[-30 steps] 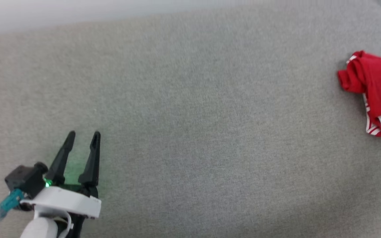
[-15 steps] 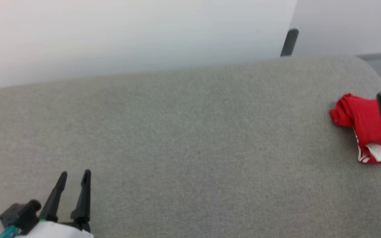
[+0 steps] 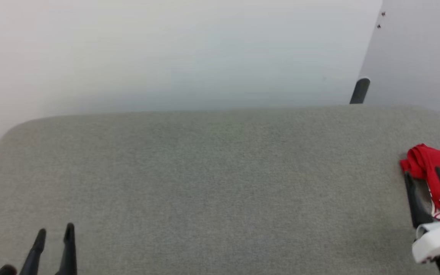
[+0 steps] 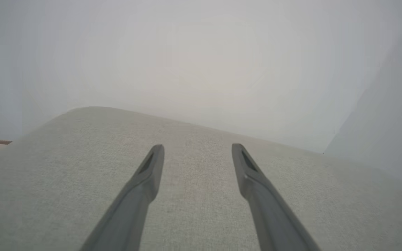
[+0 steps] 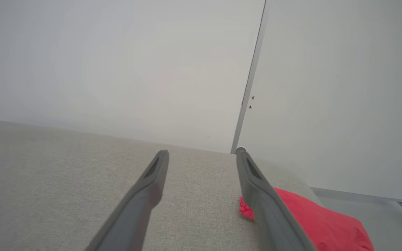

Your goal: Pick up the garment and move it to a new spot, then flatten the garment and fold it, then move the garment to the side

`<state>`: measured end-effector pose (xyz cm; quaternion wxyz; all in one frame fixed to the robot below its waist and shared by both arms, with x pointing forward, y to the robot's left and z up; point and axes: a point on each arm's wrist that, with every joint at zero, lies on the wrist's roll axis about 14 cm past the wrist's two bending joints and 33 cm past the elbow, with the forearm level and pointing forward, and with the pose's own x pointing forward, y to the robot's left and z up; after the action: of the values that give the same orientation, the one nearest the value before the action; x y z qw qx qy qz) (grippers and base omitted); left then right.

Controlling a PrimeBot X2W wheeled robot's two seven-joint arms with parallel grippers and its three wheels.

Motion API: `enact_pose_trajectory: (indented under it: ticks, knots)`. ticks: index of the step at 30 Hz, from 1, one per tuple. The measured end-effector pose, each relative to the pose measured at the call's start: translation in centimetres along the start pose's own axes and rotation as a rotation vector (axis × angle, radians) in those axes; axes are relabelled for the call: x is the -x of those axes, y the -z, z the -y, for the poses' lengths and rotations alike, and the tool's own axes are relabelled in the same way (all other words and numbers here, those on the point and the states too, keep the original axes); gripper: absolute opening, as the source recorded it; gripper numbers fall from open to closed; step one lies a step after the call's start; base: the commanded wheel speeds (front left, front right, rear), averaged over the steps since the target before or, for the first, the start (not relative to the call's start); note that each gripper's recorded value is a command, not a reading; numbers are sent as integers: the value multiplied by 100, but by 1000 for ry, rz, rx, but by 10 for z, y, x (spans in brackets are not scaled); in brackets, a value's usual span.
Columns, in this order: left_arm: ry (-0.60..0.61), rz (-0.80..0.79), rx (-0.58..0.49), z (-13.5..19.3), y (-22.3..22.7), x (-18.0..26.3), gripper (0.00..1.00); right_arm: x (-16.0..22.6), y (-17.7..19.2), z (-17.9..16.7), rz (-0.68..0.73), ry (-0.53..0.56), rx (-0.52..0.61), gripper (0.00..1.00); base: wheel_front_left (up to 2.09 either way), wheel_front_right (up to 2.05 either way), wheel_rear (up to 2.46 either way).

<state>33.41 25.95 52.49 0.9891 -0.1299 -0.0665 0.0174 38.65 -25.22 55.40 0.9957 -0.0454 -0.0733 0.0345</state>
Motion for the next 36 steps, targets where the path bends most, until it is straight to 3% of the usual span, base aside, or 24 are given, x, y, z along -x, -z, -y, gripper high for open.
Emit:
enact_pose_trajectory:
  ticks: [16, 36]
  knots:
    - [-65, 41, -18, -21, -15, 31, 100, 36, 13, -46, -2, -25, -78, 100, 0, 0, 0]
    - [-42, 11, -6, -17, -8, 26, 100, 56, 24, -48, -32, -3, -102, 100, 0, 0, 0]
